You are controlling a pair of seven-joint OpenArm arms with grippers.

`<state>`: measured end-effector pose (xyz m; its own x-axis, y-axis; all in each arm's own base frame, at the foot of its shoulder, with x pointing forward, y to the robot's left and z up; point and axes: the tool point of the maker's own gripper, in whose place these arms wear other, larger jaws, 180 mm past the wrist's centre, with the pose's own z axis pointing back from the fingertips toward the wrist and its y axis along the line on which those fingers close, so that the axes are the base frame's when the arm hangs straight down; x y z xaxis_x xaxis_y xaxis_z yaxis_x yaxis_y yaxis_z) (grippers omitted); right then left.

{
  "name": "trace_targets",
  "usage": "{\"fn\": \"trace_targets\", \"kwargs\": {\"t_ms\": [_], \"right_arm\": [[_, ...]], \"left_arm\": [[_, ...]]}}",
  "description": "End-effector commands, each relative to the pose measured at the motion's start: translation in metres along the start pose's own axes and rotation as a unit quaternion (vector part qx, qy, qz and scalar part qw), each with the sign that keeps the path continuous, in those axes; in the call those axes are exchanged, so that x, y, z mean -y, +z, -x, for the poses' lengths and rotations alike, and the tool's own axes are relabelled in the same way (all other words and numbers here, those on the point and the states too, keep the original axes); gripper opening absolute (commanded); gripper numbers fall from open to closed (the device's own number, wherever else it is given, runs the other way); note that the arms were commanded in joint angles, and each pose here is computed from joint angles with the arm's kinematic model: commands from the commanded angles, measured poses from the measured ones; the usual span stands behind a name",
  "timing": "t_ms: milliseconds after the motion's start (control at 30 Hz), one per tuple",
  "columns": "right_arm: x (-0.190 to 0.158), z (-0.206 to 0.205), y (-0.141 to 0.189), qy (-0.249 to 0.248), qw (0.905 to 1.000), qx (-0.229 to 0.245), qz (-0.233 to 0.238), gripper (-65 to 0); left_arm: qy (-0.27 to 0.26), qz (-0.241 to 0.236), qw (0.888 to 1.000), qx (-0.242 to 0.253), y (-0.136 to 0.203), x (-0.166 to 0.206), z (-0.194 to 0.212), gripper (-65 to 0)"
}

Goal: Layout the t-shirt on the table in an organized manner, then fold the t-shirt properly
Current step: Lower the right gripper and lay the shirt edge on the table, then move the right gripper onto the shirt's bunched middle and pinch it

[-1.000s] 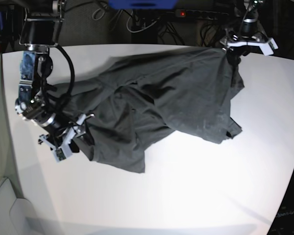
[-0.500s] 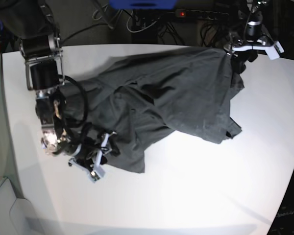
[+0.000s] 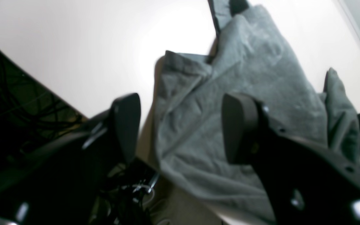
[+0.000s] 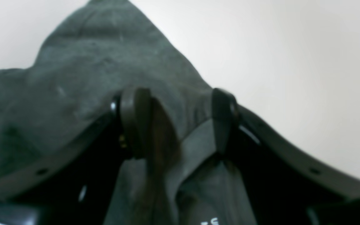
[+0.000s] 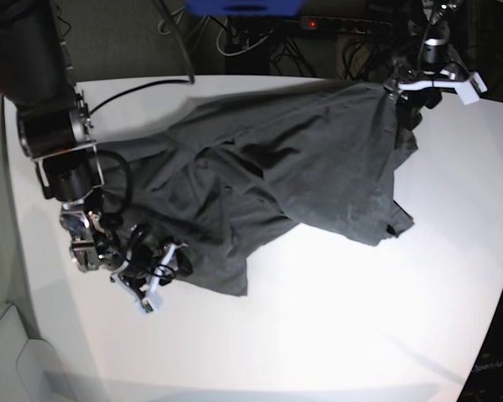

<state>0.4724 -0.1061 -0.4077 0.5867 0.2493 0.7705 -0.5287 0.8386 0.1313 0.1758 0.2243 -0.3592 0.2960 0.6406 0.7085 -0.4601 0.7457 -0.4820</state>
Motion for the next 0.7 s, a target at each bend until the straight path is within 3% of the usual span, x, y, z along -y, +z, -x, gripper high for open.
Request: {"fn": "trace_targets", "kwargs": {"t_ms": [0, 167, 333, 400, 500, 667], "right_arm": [[0.010, -0.029, 0.005, 0.004, 0.9993, 0.036, 0.009, -32.8], [0.015, -0.015, 0.004, -0.016, 0.9990, 0.040, 0.013, -36.2], [0.030, -0.018, 0.012, -0.022, 0.9976, 0.060, 0.028, -59.4], [0.045, -0.020, 0.018, -0.025, 0.9963, 0.062, 0.054, -65.0], [0.081, -0.028, 0.033, -0.027, 0.9892, 0.075, 0.123, -64.6], [0.121, -0.038, 0.063, -0.049, 0.9757, 0.120, 0.177, -64.7]], "left_arm": [[-0.003, 0.011, 1.000, 0.018, 0.002, 0.006, -0.010, -25.1], [-0.001, 0.018, 1.000, 0.023, -0.002, 0.012, -0.013, -25.1], [0.001, 0.019, 0.999, 0.028, -0.005, 0.013, -0.016, -25.1], [0.000, 0.018, 0.999, 0.027, -0.005, 0.012, -0.015, -25.1], [-0.001, 0.017, 1.000, 0.025, -0.005, 0.010, -0.014, -25.1], [-0.001, 0.015, 1.000, 0.024, -0.005, 0.009, -0.014, -25.1]]}}
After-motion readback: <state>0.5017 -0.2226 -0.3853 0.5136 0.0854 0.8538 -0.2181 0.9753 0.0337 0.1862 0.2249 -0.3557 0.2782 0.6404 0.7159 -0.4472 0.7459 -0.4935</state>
